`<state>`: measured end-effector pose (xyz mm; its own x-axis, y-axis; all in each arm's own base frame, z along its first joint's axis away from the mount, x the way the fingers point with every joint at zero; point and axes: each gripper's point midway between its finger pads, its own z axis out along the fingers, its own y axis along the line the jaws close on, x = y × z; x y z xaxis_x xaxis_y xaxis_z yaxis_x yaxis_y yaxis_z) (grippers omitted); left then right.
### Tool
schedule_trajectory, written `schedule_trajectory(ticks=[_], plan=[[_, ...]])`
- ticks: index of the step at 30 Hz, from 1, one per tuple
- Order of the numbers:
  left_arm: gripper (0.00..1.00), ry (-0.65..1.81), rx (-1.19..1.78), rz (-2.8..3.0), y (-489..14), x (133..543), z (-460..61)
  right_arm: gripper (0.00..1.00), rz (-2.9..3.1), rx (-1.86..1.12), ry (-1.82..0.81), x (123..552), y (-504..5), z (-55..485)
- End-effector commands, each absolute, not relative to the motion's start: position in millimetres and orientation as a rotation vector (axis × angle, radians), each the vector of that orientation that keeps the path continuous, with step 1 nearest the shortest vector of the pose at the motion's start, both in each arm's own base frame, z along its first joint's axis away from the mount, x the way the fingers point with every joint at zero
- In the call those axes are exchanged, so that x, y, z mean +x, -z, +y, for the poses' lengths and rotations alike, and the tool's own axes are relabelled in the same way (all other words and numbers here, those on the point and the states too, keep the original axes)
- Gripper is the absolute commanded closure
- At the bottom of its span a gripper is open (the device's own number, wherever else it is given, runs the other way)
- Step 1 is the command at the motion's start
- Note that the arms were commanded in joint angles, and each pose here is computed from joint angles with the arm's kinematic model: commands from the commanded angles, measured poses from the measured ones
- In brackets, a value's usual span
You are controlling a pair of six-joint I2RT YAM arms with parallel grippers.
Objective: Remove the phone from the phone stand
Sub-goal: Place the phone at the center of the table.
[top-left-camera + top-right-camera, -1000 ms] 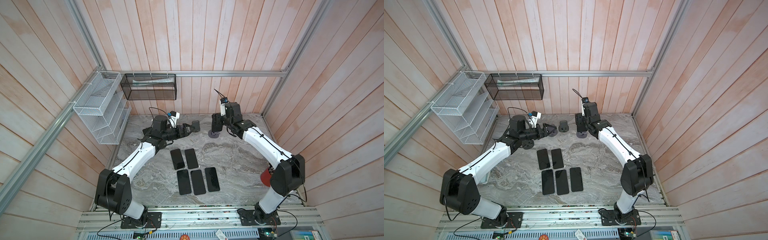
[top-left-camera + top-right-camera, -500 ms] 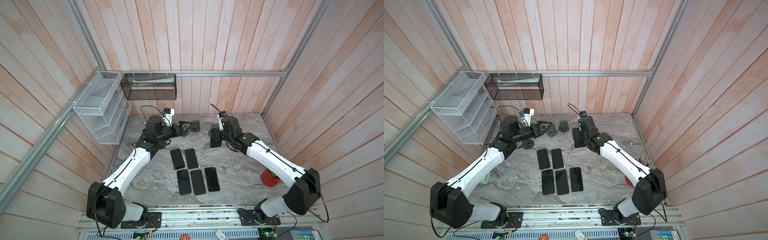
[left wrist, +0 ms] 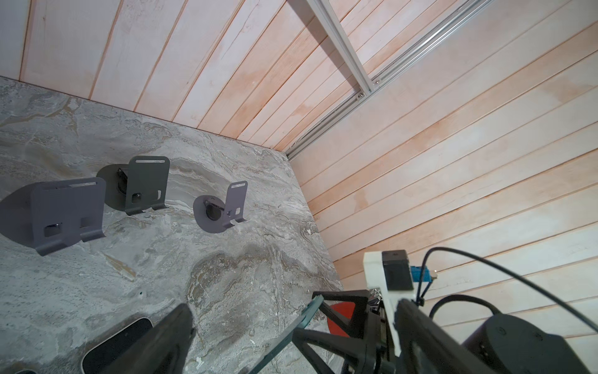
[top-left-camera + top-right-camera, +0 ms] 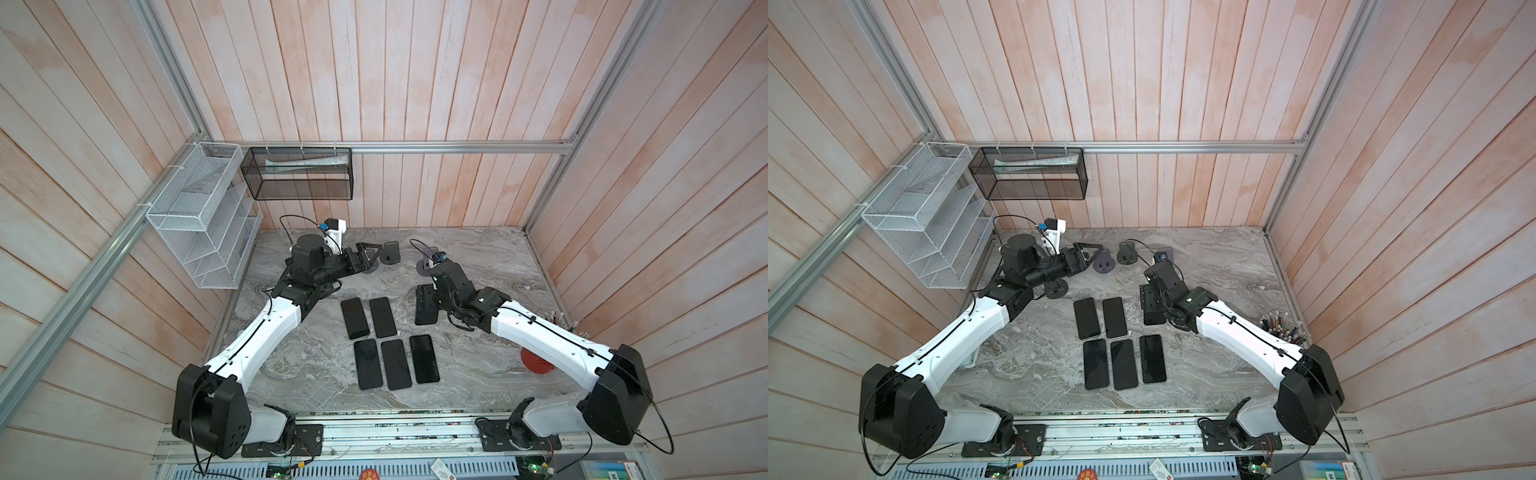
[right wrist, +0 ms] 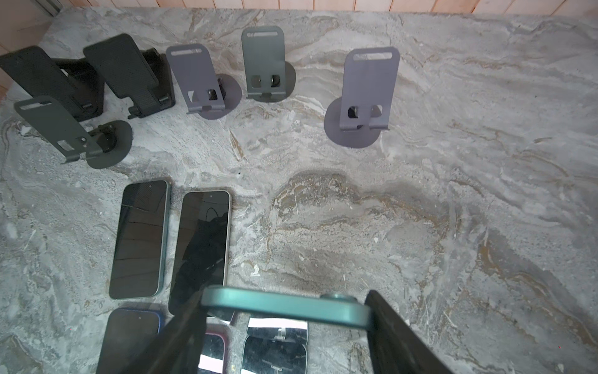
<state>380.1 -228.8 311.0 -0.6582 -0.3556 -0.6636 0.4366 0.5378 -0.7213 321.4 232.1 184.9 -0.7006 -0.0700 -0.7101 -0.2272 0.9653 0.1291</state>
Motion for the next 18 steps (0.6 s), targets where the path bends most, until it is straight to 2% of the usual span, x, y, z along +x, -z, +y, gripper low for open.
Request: schedule_trajectory(ticks=[1,18], plan=[[0.01,1.2,0.057,1.922,-314.0,379.5,-226.0,0.35,2.313,-0.156,-0.275,327.6,-186.4,235.3],[0.02,1.199,0.049,1.928,-312.7,382.5,-222.9,0.34,2.358,-0.212,-0.221,359.2,-150.3,246.9]])
